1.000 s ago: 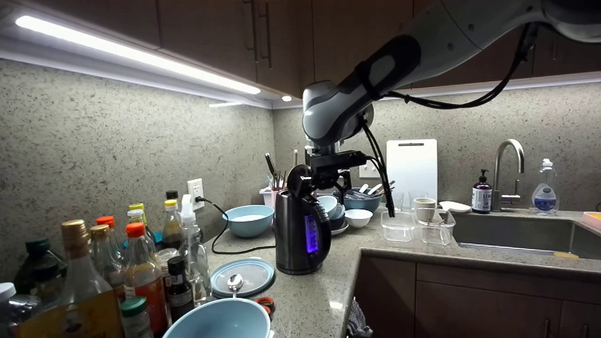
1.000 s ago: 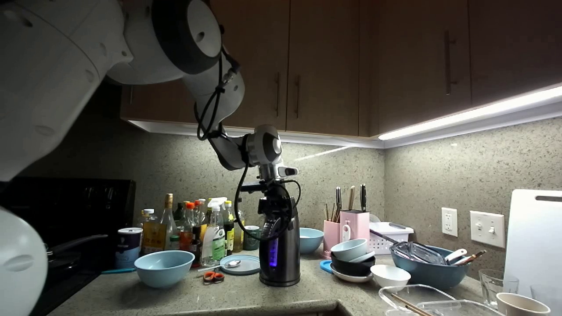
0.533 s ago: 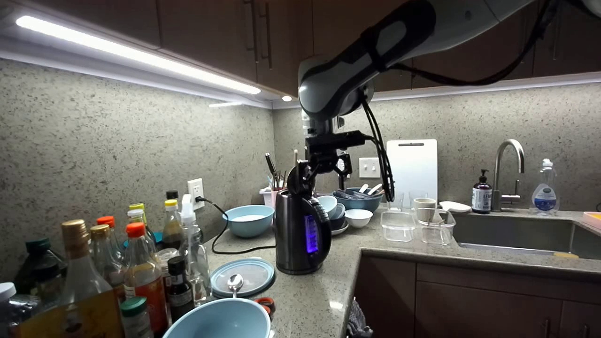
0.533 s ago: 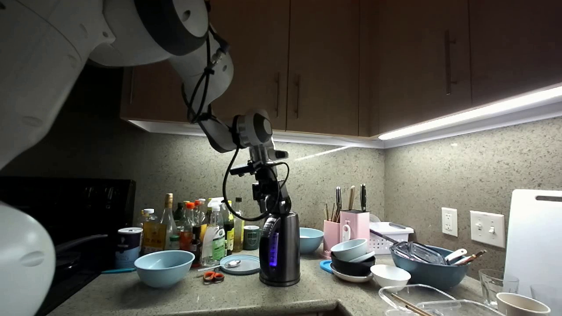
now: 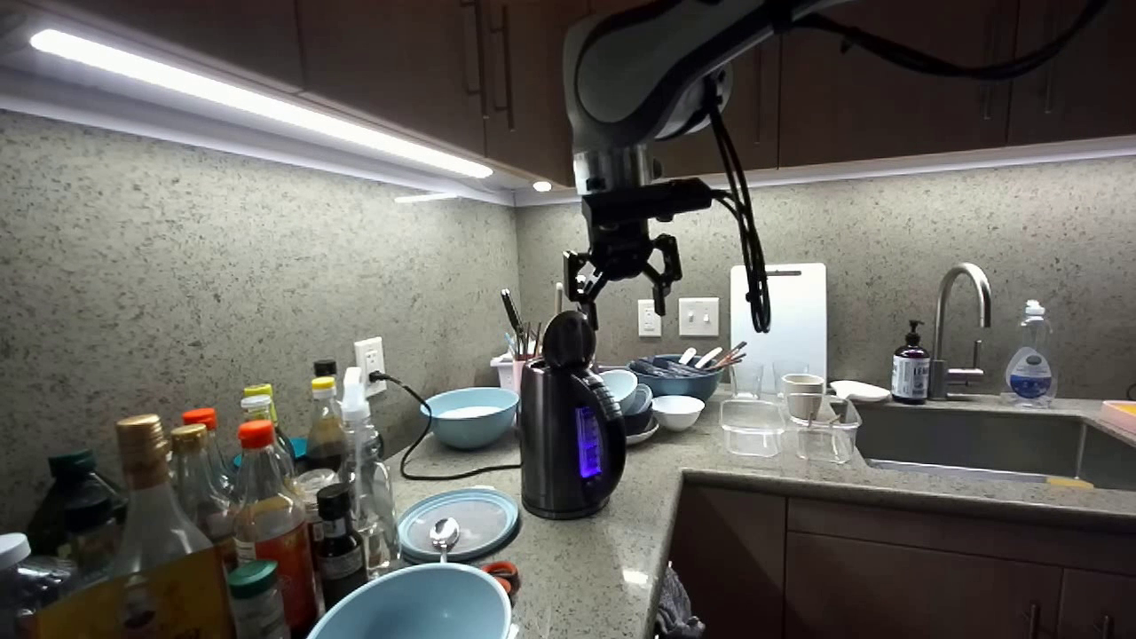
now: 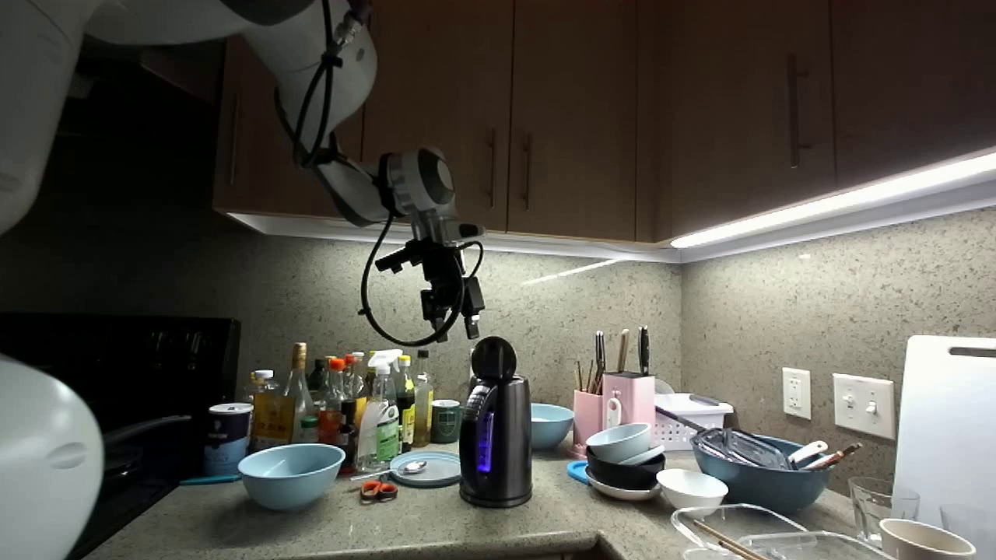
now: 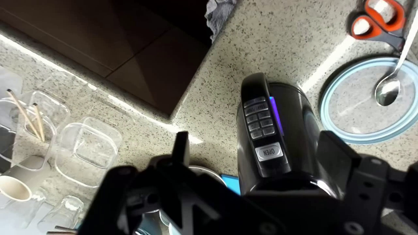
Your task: Open the lid on the black electric kettle then close it
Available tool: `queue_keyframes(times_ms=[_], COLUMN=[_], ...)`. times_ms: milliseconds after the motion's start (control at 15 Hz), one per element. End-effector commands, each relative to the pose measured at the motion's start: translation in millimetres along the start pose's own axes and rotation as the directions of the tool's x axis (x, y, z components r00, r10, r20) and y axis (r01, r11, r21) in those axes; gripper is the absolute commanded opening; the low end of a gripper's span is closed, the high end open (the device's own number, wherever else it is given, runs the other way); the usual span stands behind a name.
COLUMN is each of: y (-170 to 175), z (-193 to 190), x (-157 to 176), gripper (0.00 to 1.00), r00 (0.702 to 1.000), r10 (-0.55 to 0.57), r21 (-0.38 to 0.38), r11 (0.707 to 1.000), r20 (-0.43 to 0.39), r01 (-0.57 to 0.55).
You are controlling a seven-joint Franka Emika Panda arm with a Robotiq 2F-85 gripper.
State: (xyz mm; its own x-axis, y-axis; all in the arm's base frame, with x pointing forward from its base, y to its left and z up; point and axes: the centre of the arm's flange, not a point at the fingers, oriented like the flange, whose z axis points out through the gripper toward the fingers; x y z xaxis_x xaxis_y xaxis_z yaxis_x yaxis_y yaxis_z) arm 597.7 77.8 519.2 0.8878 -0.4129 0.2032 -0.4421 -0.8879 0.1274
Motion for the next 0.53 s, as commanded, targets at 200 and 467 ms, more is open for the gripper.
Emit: queue_keyframes(times_ms=[200, 467], y=[2.3, 2.4], z=[-2.3, -1.1], x=[-7.1, -7.6], gripper=[1.0, 1.0], r00=[1.0, 1.0], r10=[-0.007, -0.008], r21=[-0.007, -0.008], r11=[1.0, 1.0], r20=[0.002, 0.004], r01=[0.007, 0.008])
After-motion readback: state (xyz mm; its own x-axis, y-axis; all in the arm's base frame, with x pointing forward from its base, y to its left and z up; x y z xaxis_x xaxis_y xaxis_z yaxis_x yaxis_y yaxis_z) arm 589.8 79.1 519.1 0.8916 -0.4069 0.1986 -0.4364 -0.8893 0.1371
